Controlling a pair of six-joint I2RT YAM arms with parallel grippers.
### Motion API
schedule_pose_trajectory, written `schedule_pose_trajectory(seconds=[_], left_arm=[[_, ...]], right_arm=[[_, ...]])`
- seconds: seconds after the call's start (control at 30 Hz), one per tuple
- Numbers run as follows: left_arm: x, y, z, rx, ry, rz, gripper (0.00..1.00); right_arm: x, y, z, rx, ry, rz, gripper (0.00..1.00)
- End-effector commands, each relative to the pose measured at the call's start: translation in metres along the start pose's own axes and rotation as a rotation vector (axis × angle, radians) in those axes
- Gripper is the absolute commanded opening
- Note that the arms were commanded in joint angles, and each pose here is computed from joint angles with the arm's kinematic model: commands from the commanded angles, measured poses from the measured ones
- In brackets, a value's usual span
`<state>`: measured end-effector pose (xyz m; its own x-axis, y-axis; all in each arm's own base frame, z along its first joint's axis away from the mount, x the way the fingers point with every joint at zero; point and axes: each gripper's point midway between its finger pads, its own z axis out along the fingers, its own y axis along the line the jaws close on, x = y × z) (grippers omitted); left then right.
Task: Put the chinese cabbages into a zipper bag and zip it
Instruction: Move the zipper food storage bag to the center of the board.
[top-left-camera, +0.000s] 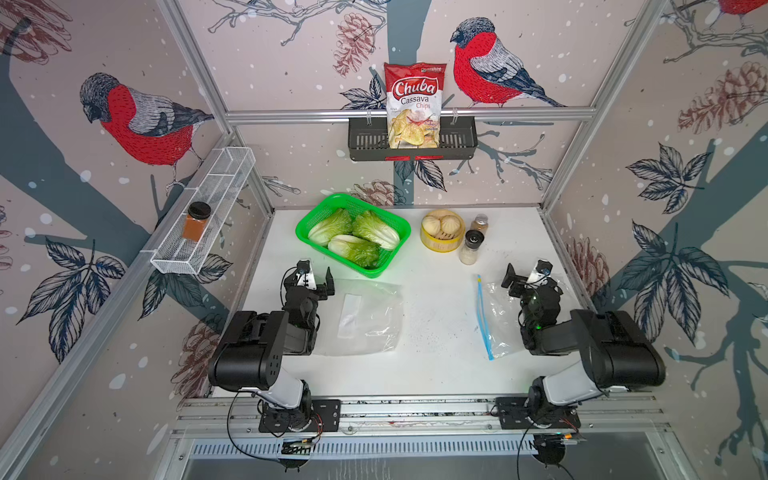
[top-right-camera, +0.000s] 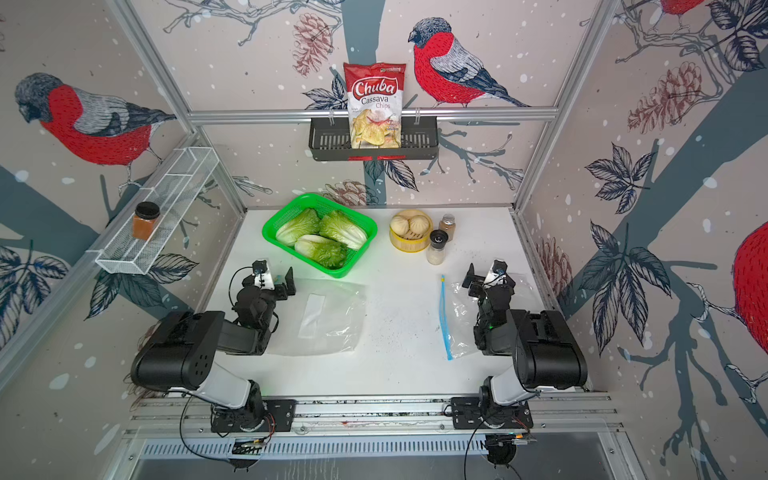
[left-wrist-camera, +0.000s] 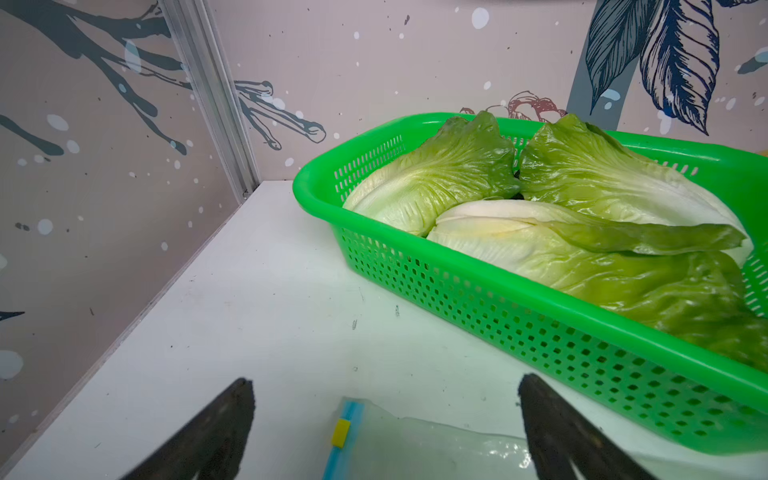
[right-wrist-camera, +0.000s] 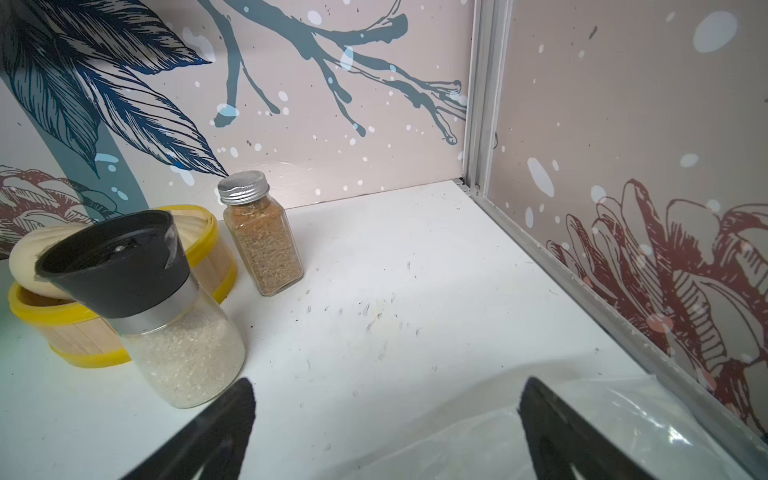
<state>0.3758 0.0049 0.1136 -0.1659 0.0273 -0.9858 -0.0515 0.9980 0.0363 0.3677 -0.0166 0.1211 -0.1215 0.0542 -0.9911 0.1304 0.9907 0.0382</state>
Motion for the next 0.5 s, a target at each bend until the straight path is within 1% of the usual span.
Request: schedule_pose_trajectory(seconds=[0.0,0.47], left_arm=[[-0.0164,0.0012,-0.0008,-0.007,-0.067,-0.018,0.98],[-0.0158,0.0013,-0.0007,-0.006,-0.064,-0.018,0.98]], right_arm=[[-0.0097,-0.0003,0.0006,0.003,-0.038,0.016,1.00],[-0.0104,-0.0004,0.0006,0.004,-0.040,0.017,1.00]])
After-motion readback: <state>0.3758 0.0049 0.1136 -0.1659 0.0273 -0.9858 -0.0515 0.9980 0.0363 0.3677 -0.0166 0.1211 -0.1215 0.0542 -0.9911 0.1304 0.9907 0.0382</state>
